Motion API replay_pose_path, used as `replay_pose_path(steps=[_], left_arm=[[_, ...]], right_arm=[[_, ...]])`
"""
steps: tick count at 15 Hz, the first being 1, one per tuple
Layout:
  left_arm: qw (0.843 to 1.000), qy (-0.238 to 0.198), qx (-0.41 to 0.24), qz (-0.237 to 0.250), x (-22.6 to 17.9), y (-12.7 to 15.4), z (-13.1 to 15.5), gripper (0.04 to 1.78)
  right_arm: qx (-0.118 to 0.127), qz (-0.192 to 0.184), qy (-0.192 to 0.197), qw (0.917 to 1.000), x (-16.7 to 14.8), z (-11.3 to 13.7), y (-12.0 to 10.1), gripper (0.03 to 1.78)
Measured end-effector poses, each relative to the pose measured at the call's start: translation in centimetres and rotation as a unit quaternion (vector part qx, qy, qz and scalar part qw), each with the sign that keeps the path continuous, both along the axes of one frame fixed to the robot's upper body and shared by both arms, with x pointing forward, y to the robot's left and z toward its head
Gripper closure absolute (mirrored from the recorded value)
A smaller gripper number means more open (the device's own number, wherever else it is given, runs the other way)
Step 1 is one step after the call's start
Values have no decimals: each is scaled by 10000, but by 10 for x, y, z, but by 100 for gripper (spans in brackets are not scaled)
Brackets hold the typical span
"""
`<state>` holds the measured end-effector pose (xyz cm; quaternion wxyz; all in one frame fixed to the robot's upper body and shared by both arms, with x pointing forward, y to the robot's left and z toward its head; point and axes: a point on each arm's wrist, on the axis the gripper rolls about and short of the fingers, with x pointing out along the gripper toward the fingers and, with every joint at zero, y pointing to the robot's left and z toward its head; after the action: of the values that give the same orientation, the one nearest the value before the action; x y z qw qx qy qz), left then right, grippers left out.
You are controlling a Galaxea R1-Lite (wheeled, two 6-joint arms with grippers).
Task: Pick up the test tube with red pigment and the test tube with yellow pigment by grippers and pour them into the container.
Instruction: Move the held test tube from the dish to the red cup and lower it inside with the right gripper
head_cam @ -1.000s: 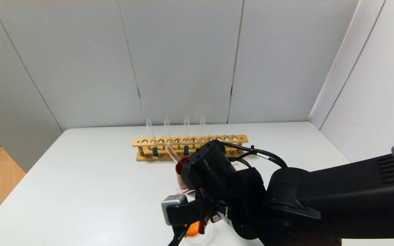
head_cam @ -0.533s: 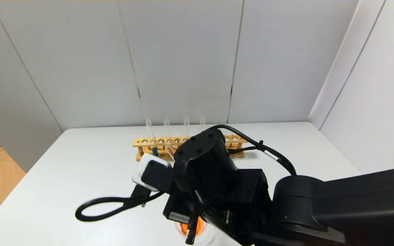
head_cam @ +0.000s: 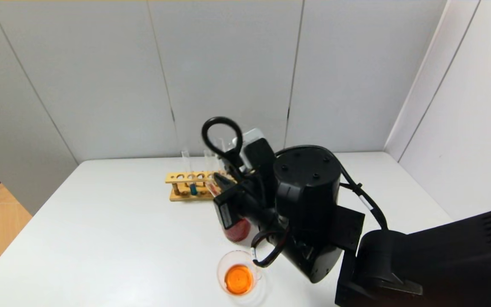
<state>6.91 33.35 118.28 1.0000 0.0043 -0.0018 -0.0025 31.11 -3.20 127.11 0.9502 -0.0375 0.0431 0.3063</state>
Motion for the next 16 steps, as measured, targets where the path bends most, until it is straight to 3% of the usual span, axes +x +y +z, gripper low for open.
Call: replay_pose_path(steps=[4, 12, 16], left_arm=[[10000, 0, 0, 1, 0, 0, 0, 8], [10000, 2, -6, 0, 0, 0, 0, 8], [10000, 0, -2, 1, 0, 0, 0, 8]], right_arm=[[616, -498, 479, 9957, 21, -5, -19, 149], [988, -684, 540, 9913, 45, -19, -20, 149], [939, -682, 600, 9914, 61, -34, -15, 149]])
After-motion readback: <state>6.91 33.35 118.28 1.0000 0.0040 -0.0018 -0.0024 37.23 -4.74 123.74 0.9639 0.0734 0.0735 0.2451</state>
